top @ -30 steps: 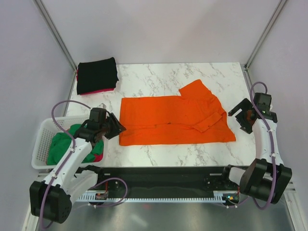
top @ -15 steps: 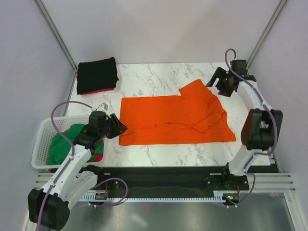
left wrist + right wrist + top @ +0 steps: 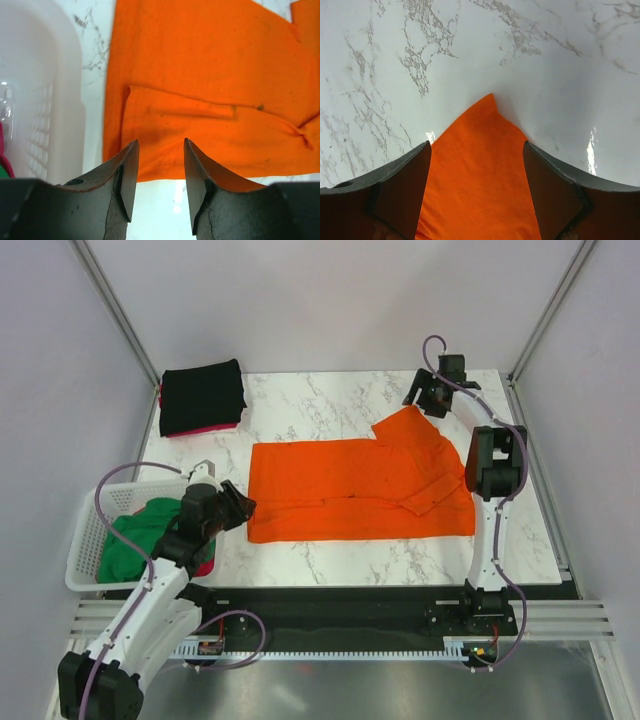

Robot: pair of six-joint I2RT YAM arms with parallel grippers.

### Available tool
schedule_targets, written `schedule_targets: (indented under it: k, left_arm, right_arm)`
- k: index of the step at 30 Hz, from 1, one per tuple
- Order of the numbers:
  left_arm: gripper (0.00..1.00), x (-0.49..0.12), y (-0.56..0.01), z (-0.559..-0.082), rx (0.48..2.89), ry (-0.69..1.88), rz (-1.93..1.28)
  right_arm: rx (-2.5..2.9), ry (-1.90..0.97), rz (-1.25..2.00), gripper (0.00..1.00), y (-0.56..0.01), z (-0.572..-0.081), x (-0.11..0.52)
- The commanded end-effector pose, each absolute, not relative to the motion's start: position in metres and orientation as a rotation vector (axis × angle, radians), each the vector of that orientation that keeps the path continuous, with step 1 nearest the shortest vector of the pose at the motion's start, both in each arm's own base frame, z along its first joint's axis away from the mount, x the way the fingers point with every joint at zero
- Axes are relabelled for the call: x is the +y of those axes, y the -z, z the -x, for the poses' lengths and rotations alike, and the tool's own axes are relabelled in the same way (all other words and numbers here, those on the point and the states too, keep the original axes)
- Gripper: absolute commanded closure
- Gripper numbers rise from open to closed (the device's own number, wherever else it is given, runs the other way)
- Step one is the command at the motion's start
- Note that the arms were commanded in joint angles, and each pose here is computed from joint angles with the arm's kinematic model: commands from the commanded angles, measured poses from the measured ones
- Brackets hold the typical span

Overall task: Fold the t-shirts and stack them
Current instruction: Fold the tshirt

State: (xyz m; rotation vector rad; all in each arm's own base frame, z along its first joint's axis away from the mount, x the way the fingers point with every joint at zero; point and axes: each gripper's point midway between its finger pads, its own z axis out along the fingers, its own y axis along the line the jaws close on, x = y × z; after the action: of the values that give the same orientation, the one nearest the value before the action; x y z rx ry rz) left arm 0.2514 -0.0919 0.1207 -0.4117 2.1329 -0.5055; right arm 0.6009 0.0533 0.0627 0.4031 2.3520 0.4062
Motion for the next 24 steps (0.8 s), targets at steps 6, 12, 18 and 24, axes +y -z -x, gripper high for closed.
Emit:
schedule_targets:
  k: [6,12,18,24]
  left_arm:
    - [0.53,-0.069,-0.098,-0.249,2.038,0.394,0.424]
    - [0.53,-0.068,-0.094,-0.248,2.021,0.393,0.424]
    - [0.53,-0.068,-0.087,-0.249,2.047,0.382,0.431]
    - [0.53,-0.068,-0.081,-0.250,2.066,0.379,0.439]
  right_arm:
    - [2.246,-0.297,-0.312,0.21,-0.056,-0.647,0.047]
    - [2.239,-0.262,-0.297,0.24,-0.053,-0.650,0.043]
    - [2.289,-0.271,-0.267,0.35,-0.035,-0.637,0.059]
    - [2.319,-0.227,-0.259,0.54,-0.021,-0.622,0.070]
